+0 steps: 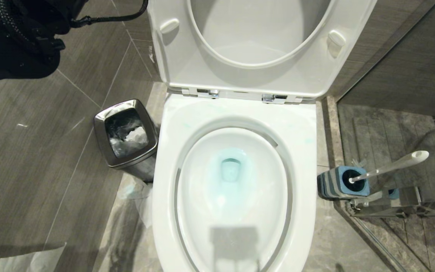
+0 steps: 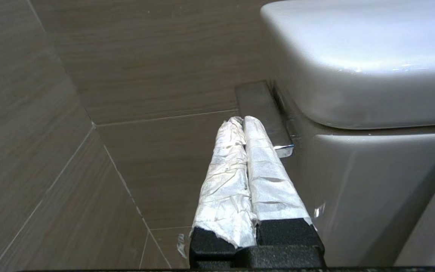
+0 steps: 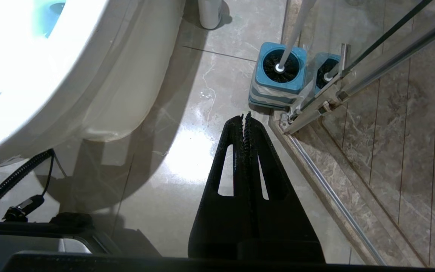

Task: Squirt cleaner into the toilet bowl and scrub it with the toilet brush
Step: Flush the toilet

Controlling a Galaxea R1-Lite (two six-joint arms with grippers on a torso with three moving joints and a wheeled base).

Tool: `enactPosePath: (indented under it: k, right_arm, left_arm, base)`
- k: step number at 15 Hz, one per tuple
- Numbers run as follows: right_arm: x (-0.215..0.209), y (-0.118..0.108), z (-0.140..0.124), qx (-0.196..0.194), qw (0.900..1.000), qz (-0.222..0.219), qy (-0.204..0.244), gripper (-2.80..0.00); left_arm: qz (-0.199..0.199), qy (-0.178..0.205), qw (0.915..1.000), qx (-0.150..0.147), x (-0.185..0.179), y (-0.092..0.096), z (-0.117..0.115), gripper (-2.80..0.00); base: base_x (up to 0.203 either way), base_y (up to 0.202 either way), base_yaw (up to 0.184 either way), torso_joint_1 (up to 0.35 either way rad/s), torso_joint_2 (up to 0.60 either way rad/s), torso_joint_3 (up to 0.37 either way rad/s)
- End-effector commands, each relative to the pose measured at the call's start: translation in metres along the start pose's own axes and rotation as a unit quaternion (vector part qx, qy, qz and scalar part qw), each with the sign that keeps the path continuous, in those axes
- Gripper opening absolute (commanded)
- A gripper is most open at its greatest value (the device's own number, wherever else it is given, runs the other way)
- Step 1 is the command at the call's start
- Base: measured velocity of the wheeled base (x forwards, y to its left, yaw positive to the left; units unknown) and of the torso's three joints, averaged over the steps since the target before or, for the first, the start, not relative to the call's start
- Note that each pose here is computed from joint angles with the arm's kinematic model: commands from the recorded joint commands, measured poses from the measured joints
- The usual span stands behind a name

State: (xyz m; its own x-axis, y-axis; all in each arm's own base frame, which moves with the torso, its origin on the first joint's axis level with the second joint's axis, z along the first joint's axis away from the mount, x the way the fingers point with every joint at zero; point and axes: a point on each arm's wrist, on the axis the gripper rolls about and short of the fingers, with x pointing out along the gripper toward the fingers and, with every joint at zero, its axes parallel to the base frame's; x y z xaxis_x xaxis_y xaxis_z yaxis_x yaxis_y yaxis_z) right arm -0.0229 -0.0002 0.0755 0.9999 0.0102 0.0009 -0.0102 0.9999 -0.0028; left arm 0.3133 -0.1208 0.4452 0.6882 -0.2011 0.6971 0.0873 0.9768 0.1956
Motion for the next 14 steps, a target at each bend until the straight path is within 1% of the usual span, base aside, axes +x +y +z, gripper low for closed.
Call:
enactPosePath:
  k: [1, 8, 14]
  right_arm:
    - [0.000, 0.000, 0.000, 0.000, 1.000, 0.000, 0.001, -2.80]
    - [0.000, 0.000, -0.001, 0.000, 1.000, 0.000, 0.002, -2.80]
    - [0.000, 0.000, 0.000, 0.000, 1.000, 0.000, 0.001, -2.80]
  left_arm:
    - [-0.002, -0.001, 1.0000, 0.000, 0.000, -0.002, -0.001, -2.80]
    - [-0.003, -0.001, 1.0000, 0.003, 0.000, -0.003, -0.002, -2.80]
    - [-0.014, 0.025, 0.9996, 0.001, 0.004, -0.014, -0.029, -2.80]
  base:
    - [0.000, 0.000, 0.000, 0.002, 0.00, -0.035]
    - [0.000, 0.000, 0.000, 0.000, 0.00, 0.000]
    - [0.000, 0.000, 0.000, 0.000, 0.00, 0.000]
